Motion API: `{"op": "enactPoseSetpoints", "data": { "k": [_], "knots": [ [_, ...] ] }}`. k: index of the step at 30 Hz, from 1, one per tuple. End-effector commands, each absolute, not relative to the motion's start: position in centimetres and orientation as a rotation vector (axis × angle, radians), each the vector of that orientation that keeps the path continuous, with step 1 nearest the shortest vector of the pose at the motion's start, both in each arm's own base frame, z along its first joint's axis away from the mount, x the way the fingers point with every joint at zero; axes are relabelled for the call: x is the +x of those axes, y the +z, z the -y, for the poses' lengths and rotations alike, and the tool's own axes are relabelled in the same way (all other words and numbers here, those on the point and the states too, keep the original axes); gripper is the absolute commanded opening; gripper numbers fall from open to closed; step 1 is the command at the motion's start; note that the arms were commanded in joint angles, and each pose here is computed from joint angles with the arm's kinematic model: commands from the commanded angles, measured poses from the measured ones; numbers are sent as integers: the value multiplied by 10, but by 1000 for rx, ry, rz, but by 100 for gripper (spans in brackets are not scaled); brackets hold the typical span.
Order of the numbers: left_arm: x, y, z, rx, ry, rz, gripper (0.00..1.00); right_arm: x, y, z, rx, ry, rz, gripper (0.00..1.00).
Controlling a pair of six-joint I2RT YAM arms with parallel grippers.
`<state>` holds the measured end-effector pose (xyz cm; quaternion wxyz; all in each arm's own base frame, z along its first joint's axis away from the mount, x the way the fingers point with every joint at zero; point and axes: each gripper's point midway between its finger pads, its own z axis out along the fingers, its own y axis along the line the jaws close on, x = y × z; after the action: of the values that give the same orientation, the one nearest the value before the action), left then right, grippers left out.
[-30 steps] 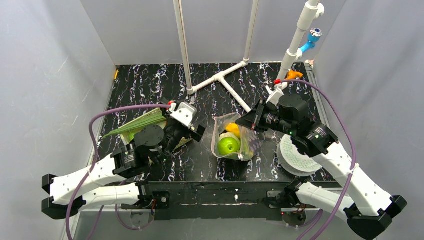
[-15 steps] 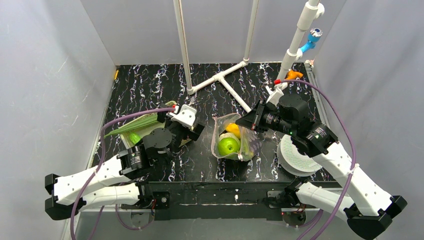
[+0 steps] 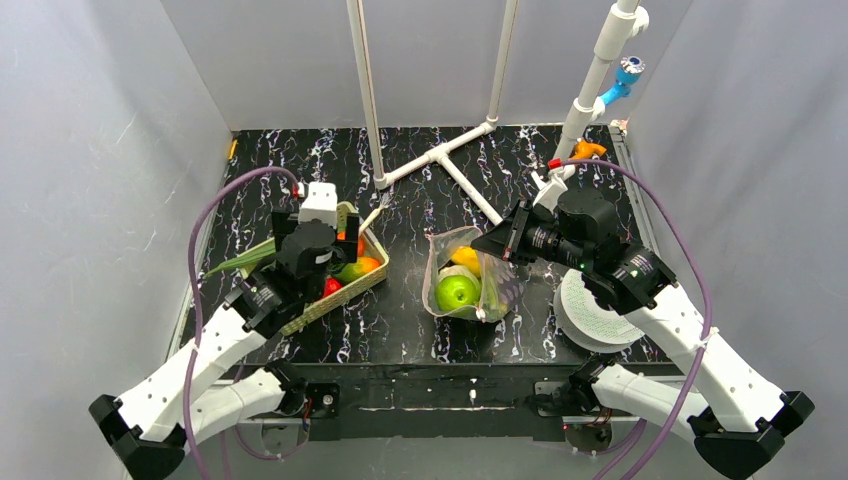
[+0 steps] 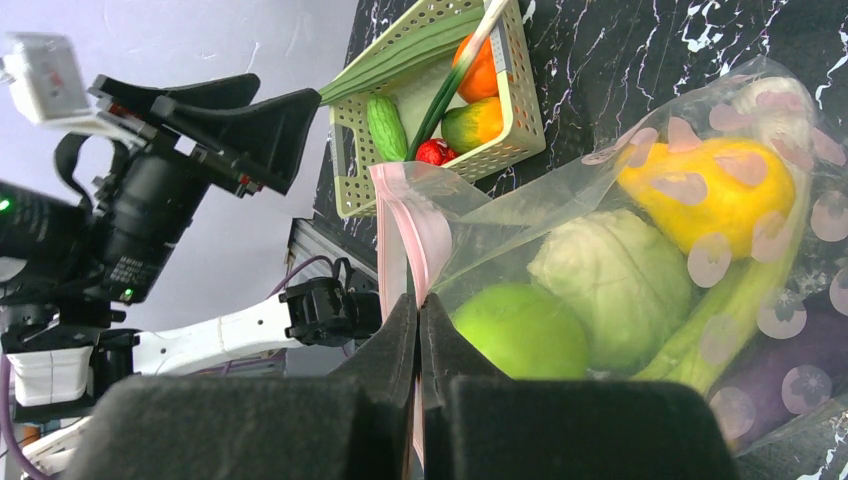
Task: Place the food in the zip-top bag and seal the zipper
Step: Place the fake fruit in the zipper food storage bag, then pick up the fake vegetable from the bin.
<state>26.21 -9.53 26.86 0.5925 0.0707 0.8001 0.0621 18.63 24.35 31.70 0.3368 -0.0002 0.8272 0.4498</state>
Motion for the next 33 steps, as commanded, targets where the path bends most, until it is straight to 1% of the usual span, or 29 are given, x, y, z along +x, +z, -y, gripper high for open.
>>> {"op": "enactPoseSetpoints", "data": {
  "k": [1,6,11,13,18,22,26,33],
  "knots": [
    [256,240,66,14,197,-2034,98,188,339,-245,-8,1220,-2069,1],
    [252,196,27,-184,349,-2206,98,189,340,-246,-20,1217,-2070,1],
    [248,143,-4,-401,402,-2329,98,188,339,-246,-28,1218,-2073,1],
    [247,130,-17,-496,433,-2327,98,188,339,-245,-24,1215,-2071,1],
    [243,123,-38,-753,550,-2240,98,188,338,-243,-17,1208,-2071,1],
    [240,107,-42,-980,487,-2223,98,188,338,-243,-18,1208,-2074,1],
    [239,100,-50,-1157,428,-2156,98,188,336,-243,-17,1204,-2077,1],
    [237,88,-52,-1276,404,-2150,98,190,334,-245,-17,1201,-2085,1]
  ]
}}
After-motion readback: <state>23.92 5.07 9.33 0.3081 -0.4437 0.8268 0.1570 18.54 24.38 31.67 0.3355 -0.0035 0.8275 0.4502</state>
